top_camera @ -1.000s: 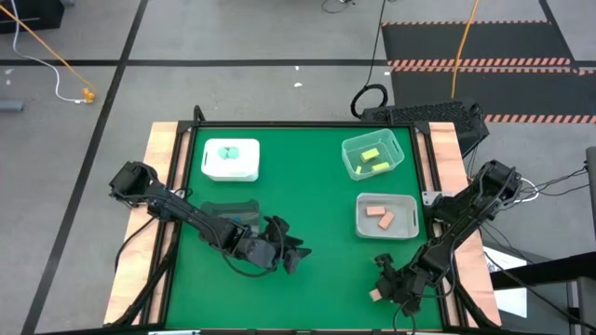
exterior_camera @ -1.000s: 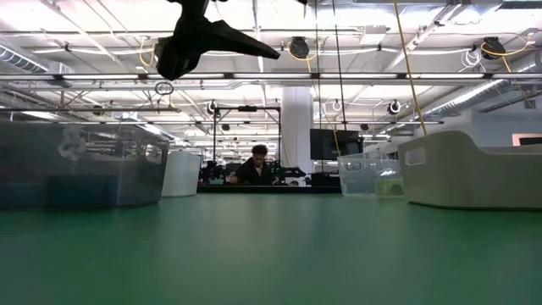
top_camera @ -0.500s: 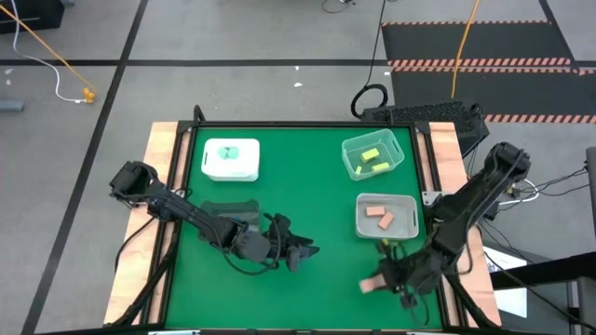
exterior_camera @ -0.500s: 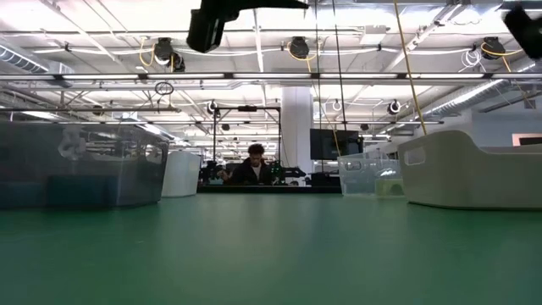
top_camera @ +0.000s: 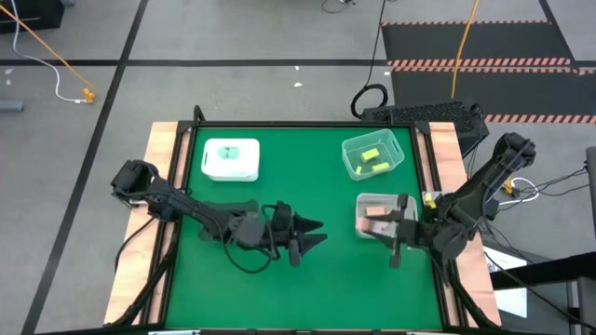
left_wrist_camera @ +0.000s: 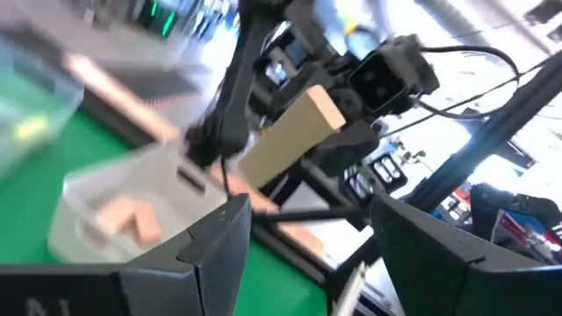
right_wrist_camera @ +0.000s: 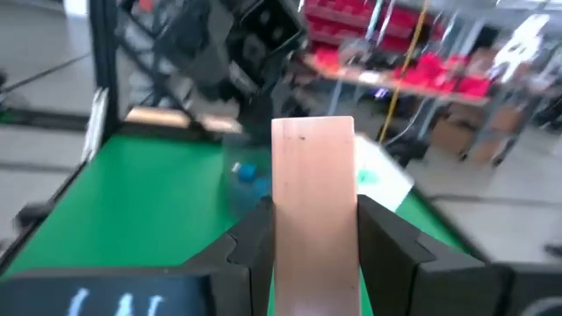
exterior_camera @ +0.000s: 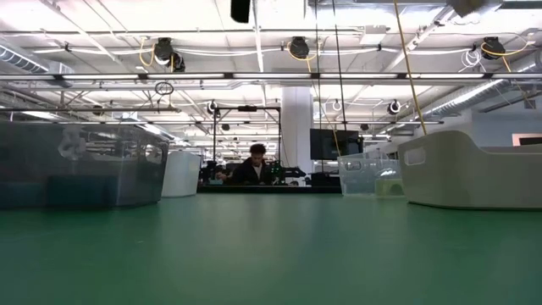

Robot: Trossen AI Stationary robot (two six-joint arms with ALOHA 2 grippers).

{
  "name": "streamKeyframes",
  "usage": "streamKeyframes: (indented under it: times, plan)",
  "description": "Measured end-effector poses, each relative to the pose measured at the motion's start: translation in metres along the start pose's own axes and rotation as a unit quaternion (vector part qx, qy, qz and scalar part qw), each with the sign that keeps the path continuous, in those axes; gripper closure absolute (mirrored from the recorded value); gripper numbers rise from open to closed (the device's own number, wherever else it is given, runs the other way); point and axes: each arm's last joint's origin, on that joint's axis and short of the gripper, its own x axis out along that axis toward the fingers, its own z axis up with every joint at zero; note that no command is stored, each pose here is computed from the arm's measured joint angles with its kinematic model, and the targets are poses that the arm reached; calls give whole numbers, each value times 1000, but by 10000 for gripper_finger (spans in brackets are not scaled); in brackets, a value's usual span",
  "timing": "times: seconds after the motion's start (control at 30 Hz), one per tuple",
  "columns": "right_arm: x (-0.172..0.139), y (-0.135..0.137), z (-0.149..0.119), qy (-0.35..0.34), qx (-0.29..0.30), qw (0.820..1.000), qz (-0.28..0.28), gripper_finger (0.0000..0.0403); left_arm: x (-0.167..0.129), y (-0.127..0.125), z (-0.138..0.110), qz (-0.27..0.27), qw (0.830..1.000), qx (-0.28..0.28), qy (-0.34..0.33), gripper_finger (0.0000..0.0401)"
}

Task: Sort & place blocks by color
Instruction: Put the brown block into the gray bin

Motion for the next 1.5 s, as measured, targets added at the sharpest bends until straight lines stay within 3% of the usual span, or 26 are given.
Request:
streamKeyframes:
  times: [0.23, 0.43, 0.7, 0.8, 1.07, 1.13, 1.23, 1.37, 1.5]
  plan:
    - [11, -9, 18, -54, 11, 998, -40, 289, 3, -1, 16, -23, 994, 83, -62, 164]
    - [20, -24, 20, -51, 43, 988, -140, 288, 6, 3, 24, -20, 992, 96, -84, 164]
    - [22, -39, 18, -24, 33, 948, -314, 287, 12, 16, 42, 4, 986, 120, -113, 164]
    - [21, -42, 19, -14, 24, 935, -354, 286, 12, 23, 55, 18, 984, 135, -119, 164]
    - [27, -47, 10, -4, 9, 930, -368, 285, -4, 41, 108, 81, 963, 235, -104, 164]
    - [31, -48, -1, -6, 10, 936, -352, 285, -11, 45, 122, 100, 956, 255, -100, 164]
    - [40, -50, -22, -21, 63, 956, -286, 285, -27, 52, 141, 133, 948, 280, -74, 164]
    - [48, -56, -47, -19, 140, 960, -242, 286, -50, 64, 163, 180, 940, 288, -38, 164]
    - [53, -63, -50, -9, 125, 959, -255, 288, -80, 78, 179, 233, 933, 273, 11, 164]
